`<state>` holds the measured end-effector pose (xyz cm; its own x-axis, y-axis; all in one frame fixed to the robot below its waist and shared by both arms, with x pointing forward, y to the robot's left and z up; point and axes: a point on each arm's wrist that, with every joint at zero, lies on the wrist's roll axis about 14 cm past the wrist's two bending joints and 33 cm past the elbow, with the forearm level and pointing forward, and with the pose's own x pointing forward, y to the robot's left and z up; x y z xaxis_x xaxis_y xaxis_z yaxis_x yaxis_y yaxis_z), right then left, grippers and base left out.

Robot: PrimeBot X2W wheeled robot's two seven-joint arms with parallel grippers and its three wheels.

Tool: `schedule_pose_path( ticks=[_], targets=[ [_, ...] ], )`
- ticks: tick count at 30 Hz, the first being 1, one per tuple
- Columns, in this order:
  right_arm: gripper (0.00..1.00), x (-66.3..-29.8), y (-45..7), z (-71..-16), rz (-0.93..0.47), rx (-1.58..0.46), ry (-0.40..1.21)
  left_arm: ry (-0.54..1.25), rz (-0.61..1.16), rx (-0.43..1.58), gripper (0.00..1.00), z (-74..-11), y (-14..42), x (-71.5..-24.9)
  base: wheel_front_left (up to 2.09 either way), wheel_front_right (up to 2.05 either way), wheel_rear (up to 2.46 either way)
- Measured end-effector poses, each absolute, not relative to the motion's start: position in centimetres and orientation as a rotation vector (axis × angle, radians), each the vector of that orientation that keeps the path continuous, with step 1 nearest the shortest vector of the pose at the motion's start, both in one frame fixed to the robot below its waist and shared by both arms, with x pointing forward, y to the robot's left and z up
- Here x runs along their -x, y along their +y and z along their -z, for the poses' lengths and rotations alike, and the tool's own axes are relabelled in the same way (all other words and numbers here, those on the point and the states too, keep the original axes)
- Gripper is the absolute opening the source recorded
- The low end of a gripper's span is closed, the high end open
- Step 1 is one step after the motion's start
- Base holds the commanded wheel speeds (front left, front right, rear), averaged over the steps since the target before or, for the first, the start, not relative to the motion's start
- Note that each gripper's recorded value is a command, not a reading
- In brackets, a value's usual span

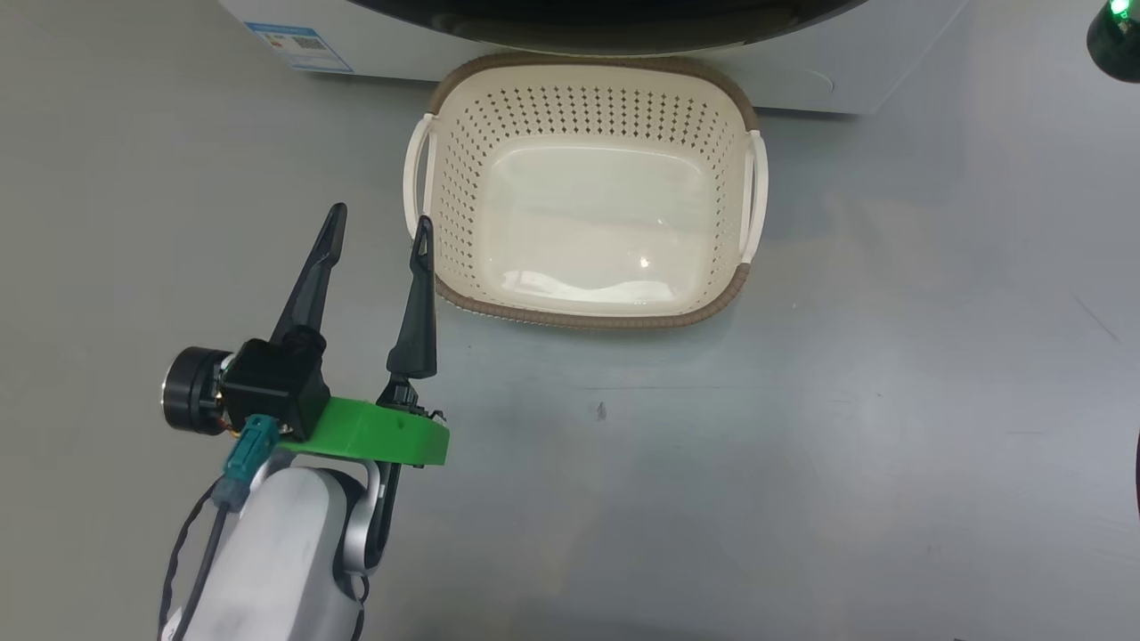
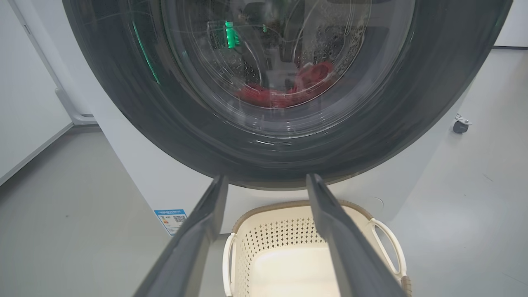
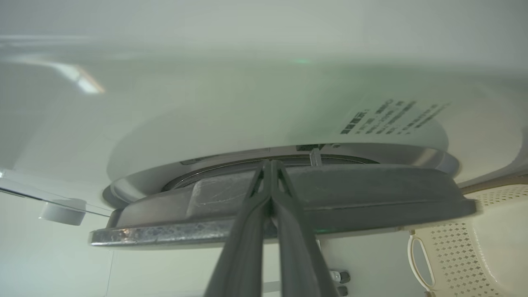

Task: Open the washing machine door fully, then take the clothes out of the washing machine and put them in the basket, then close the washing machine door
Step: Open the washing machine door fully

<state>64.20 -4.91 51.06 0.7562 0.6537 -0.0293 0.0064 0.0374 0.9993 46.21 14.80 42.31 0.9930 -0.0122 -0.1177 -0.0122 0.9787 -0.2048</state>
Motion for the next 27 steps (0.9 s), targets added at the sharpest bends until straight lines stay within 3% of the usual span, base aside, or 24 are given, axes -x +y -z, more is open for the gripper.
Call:
schedule_pose_path(
  ticks=[27],
  targets=[
    [0.0,-64.1,-2.8,-49.6,-0.599,-1.392,0.746,0.129,-0.009,0.218,1.0,-42.2,14.9,-45.9,0.0,0.0,0.0]
  ],
)
